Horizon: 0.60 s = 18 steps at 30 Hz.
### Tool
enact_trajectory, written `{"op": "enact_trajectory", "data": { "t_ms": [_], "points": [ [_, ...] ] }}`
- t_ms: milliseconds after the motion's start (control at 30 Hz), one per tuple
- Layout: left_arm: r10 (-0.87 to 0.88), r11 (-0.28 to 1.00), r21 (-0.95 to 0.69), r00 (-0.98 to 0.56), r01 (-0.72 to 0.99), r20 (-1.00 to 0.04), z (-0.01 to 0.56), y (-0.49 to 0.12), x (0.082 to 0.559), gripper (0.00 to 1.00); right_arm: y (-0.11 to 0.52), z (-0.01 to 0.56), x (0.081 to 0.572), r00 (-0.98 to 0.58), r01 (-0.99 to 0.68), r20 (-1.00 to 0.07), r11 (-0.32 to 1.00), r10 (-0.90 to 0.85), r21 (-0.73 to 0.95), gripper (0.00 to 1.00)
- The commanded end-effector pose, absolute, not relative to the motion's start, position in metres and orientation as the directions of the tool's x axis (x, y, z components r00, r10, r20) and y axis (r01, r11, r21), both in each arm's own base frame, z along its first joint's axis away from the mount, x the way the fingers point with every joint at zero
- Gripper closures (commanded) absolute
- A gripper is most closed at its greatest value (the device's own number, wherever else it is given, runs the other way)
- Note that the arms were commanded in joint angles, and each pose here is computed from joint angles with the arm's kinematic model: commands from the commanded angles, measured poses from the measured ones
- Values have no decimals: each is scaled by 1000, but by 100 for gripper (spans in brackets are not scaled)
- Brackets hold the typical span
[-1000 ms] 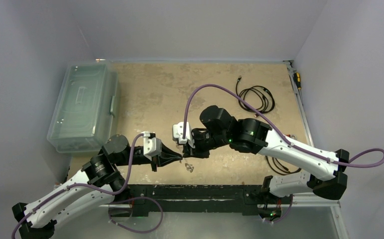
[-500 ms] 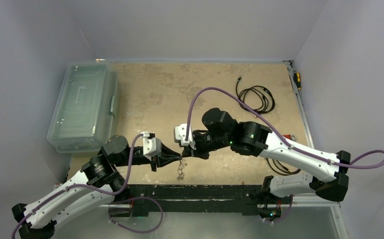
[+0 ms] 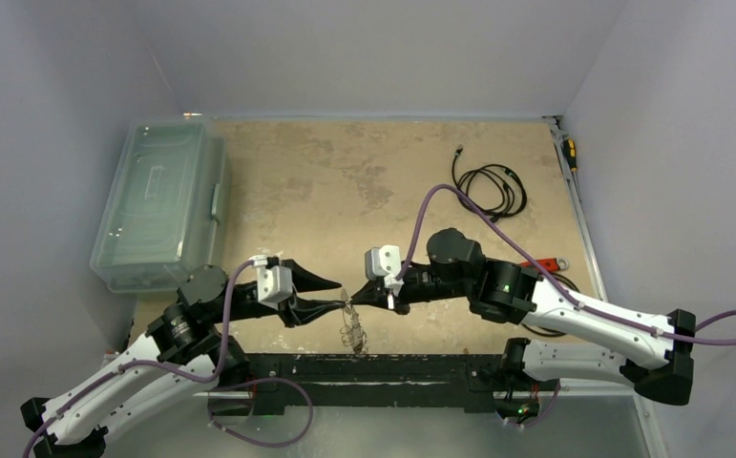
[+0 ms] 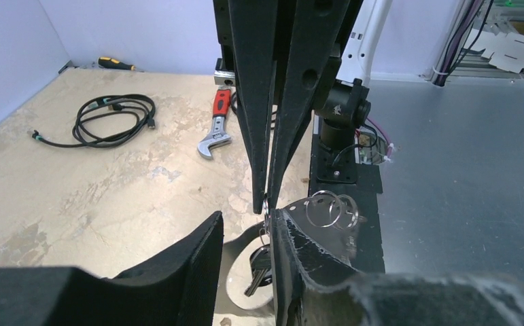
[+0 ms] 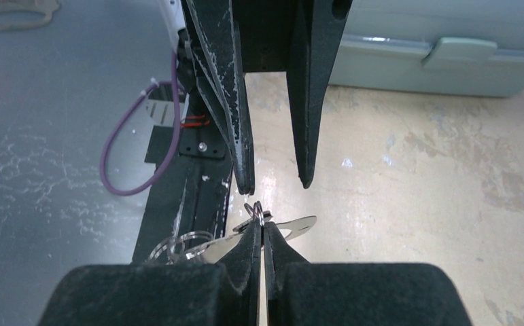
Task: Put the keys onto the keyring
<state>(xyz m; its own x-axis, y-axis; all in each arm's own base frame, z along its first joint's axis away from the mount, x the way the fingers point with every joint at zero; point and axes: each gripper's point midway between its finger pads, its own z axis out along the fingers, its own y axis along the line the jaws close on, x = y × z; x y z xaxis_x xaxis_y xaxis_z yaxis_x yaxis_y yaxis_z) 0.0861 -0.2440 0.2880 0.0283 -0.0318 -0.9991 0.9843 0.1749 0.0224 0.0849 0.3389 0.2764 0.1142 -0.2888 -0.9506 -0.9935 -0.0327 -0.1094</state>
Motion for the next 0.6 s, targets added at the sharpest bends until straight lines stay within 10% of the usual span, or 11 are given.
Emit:
{"op": "enact_trajectory", "data": {
  "t_ms": [0, 567],
  "points": [
    [-99, 142, 45, 60, 989, -993, 308, -244, 79, 64, 347, 320, 79, 137, -990, -986, -32, -94, -135, 100],
    [-100, 110, 32, 43, 993, -994, 308, -246, 74, 64, 347, 338, 81, 122, -992, -992, 16, 37, -121, 100]
  ]
}}
